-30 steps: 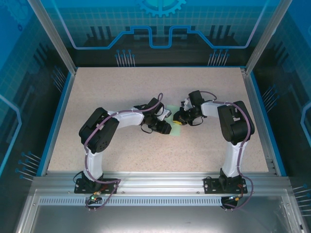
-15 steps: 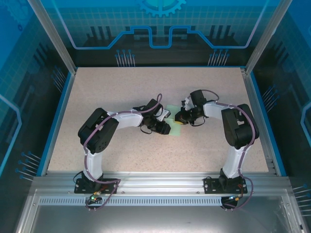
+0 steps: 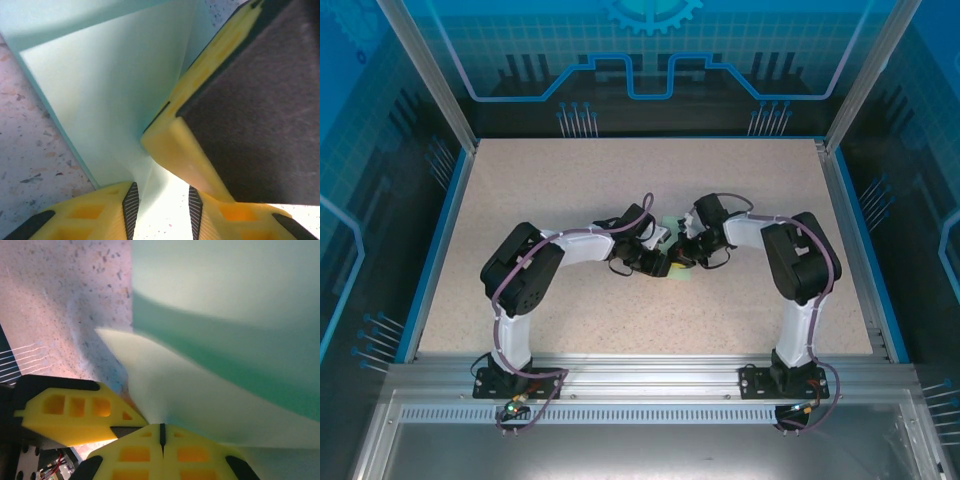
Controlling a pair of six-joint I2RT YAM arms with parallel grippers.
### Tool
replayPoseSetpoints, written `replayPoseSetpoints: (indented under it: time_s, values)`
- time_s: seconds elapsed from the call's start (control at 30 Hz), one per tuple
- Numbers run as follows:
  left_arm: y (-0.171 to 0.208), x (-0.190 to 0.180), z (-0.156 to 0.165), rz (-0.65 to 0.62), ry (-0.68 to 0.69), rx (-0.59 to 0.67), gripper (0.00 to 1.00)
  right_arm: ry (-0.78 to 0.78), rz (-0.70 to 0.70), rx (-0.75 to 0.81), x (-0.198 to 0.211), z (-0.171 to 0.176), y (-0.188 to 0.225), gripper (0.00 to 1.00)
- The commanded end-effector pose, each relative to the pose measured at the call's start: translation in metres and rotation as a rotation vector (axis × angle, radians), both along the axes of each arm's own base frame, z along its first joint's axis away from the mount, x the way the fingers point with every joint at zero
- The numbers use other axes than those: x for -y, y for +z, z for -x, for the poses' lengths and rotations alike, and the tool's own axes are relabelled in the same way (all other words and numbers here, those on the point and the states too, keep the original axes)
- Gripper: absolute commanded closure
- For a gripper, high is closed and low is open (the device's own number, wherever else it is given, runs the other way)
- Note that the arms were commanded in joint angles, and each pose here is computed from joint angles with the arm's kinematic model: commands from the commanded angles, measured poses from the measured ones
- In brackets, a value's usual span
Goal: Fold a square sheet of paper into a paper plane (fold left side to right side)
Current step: Fold the triangle a second time at the center of the table.
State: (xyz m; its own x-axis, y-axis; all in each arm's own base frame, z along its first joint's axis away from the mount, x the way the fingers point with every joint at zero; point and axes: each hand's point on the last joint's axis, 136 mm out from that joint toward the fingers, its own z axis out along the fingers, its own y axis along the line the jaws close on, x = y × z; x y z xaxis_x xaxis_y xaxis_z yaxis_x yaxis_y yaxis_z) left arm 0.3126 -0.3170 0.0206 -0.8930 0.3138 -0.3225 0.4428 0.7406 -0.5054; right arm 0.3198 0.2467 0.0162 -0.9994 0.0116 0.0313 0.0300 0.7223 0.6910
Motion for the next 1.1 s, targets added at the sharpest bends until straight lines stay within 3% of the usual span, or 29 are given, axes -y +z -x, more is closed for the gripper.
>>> replayPoseSetpoints:
  time_s: [0.0, 0.73, 1.07]
  values:
    - [-0.026, -0.015, 0.027, -0.086, -0.011, -0.096, 0.63, 0.018, 0.05, -0.02, 0.0, 0.001, -0.01, 0.95]
    - [-0.032, -0.018, 0.028, -0.112, -0.013, -0.102, 0.64, -0.094, 0.233, -0.006, 0.075, -0.036, -0.023, 0.94]
    - [-0.023, -0.014, 0.027, -0.096, -0.018, -0.086, 0.63, -0.126, 0.201, 0.098, 0.088, -0.056, 0.019, 0.93]
